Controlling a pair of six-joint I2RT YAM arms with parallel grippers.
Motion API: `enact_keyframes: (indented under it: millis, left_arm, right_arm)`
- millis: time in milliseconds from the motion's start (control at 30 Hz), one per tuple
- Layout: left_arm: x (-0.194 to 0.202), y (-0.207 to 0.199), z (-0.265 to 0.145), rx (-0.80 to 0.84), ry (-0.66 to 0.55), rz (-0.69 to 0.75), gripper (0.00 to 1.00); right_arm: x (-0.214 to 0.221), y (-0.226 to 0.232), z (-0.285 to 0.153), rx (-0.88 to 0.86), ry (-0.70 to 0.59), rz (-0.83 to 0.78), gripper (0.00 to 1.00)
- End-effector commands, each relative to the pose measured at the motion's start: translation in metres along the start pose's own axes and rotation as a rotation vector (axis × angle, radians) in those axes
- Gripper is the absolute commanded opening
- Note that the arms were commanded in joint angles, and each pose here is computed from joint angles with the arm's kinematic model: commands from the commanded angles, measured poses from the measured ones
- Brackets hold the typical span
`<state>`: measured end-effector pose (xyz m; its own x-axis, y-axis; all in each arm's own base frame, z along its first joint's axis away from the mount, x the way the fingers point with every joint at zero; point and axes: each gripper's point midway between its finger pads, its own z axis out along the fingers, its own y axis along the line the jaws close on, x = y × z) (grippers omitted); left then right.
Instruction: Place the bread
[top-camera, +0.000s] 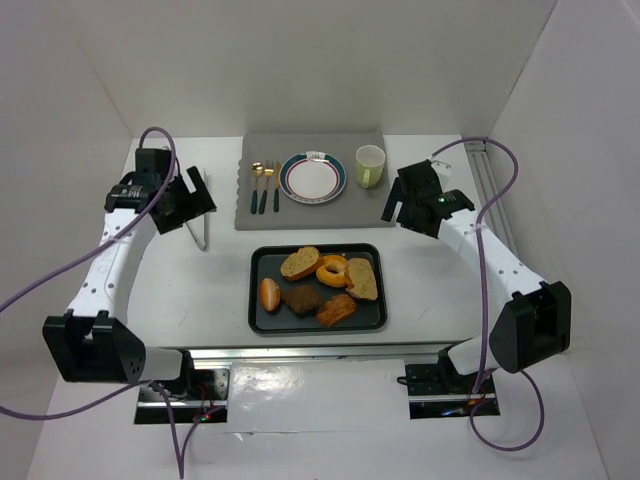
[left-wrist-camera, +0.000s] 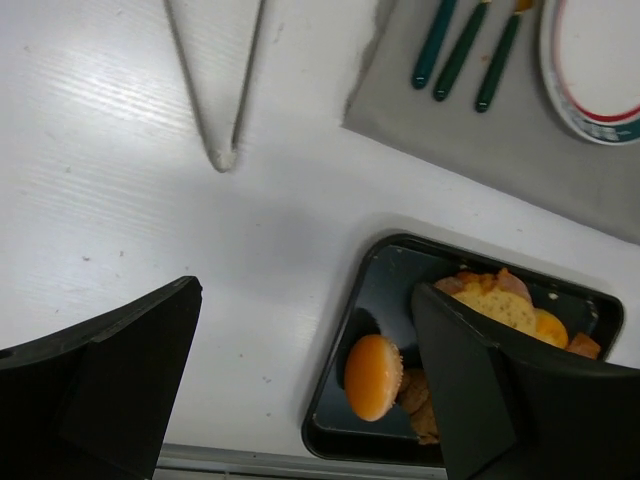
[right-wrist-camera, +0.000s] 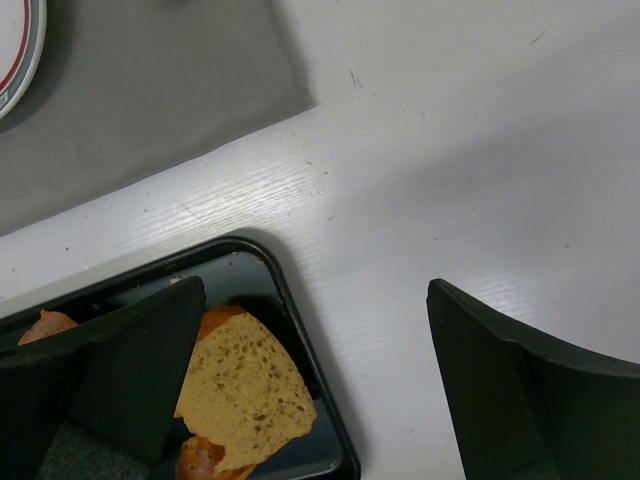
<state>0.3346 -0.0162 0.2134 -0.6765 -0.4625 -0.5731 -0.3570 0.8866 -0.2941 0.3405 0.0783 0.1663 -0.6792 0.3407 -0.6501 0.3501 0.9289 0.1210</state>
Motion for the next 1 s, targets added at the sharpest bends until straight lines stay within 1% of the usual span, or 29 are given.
enact_keyframes:
  millis: [0,33,67,133,167,300,400,567,700,833,900,967]
  left_arm:
    - [-0.01,0.019,0.016,-0.127,0.009,-0.007,1.0]
    - [-0.014,0.021,0.022,-0.143,0.029,-0.013,1.0]
    - [-0.004,0.03,0.042,-0.202,0.093,-0.019,1.0]
    - [0.003,0.037,0.058,-0.247,0.129,-0.034,1.0]
    - [0.01,0.043,0.073,-0.278,0.159,-0.041,1.0]
    - [0.018,0.057,0.097,-0.337,0.176,-0.072,1.0]
    - [0.03,0.07,0.127,-0.392,0.242,-0.071,1.0]
    - [0.021,0.076,0.156,-0.395,0.263,-0.09,1.0]
    - [0.013,0.083,0.195,-0.4,0.293,-0.083,1.0]
    - [0.003,0.091,0.216,-0.397,0.287,-0.111,0.97]
    - [-0.005,0.086,0.222,-0.379,0.277,-0.106,0.94]
    - [-0.008,0.091,0.23,-0.383,0.28,-0.105,0.92]
  right_arm:
    - [-0.007,0.003,-0.002,-0.025,-0.036,0.016,0.99]
    - [-0.003,0.001,0.0,-0.019,-0.027,0.012,0.99]
    - [-0.002,0.002,0.0,-0.035,-0.028,0.016,0.99]
    - [-0.002,0.007,-0.002,-0.066,-0.032,0.023,0.99]
    - [0.002,0.007,-0.001,-0.07,-0.02,0.009,0.99]
    - [-0.003,0.006,-0.001,-0.07,-0.029,0.019,0.99]
    - [-0.003,0.006,-0.001,-0.069,-0.03,0.01,0.99]
    - [-0.003,0.006,-0.001,-0.069,-0.03,0.01,0.99]
    - [-0.001,0.007,0.0,-0.078,-0.024,0.009,0.99]
    - [0.0,0.008,0.004,-0.073,-0.015,0.006,0.99]
    - [0.0,0.008,0.004,-0.073,-0.015,0.006,0.99]
    - [0.0,0.01,0.004,-0.08,-0.01,0.006,0.99]
